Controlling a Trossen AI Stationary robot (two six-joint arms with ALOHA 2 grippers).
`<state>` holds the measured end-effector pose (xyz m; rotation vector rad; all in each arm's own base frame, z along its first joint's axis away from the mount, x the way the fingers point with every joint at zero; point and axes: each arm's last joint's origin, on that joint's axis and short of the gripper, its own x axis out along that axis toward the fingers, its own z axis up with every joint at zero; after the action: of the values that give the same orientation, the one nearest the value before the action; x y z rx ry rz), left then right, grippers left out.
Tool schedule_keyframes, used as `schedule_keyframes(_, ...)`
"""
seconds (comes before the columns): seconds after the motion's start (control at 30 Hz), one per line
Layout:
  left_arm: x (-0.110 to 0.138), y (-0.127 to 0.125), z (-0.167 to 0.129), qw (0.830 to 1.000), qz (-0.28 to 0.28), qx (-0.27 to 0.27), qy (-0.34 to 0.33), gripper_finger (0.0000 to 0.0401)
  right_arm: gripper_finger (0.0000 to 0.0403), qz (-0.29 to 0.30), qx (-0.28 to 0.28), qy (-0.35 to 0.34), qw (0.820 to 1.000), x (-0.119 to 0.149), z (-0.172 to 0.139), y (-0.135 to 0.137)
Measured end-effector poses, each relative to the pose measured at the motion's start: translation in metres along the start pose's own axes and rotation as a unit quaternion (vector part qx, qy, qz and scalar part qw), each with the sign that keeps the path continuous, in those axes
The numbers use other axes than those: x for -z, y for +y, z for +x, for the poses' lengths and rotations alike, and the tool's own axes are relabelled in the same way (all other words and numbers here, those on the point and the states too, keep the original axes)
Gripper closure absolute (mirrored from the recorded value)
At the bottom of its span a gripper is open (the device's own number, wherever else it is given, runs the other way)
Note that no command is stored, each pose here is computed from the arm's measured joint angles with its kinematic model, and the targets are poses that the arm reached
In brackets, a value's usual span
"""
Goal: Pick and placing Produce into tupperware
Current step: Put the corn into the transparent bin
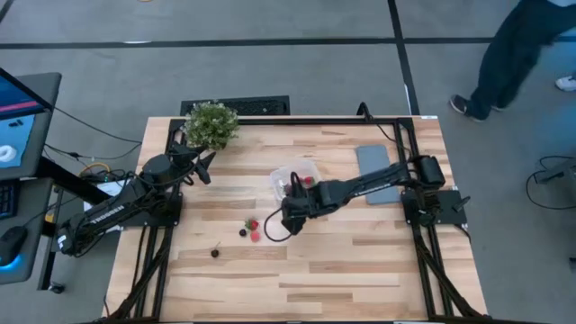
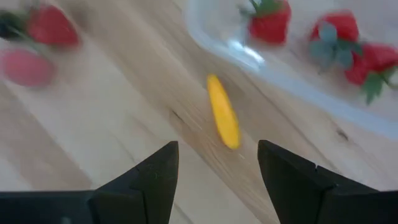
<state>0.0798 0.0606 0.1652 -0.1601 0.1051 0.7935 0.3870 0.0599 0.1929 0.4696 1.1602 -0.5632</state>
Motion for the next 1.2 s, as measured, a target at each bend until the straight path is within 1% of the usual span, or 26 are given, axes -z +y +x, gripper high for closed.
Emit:
schedule_keyframes(0.07,0.000,0.000,0.000,1.000,0.000,0.000,0.000,0.0209,0.0158,-0.006,0.007,-0.001,1.000,0.006,0.006,0.000)
schedule_keyframes(0.23,0.000,0.000,0.000,1.000,0.000,0.000,0.000,0.0209,0.0158,-0.005,-0.002,-0.009,1.000,0.014,0.018,-0.002)
schedule_keyframes(0.37,0.000,0.000,0.000,1.000,0.000,0.000,0.000,0.0209,0.0158,-0.003,-0.006,-0.016,1.000,0.015,0.027,-0.006)
schedule_keyframes(0.5,0.000,0.000,0.000,1.000,0.000,0.000,0.000,0.0209,0.0158,-0.025,-0.016,-0.043,0.999,0.011,0.034,-0.010)
schedule_keyframes(0.73,0.000,0.000,0.000,1.000,0.000,0.000,0.000,0.0209,0.0158,-0.017,-0.021,-0.027,0.999,0.008,0.043,-0.022)
schedule_keyframes(0.83,0.000,0.000,0.000,1.000,0.000,0.000,0.000,0.0209,0.0158,-0.021,-0.028,-0.032,0.999,0.006,0.043,-0.020)
schedule_keyframes(1.0,0.000,0.000,0.000,1.000,0.000,0.000,0.000,0.0209,0.0159,-0.021,-0.043,-0.017,0.999,0.007,0.044,-0.020)
schedule_keyframes(1.13,0.000,0.000,0.000,1.000,0.000,0.000,0.000,0.0209,0.0159,-0.023,-0.041,-0.009,0.999,0.010,0.058,-0.018)
schedule_keyframes(1.2,0.000,0.000,0.000,1.000,0.000,0.000,0.001,0.0209,0.0159,-0.021,-0.058,-0.011,0.998,0.008,0.064,-0.012)
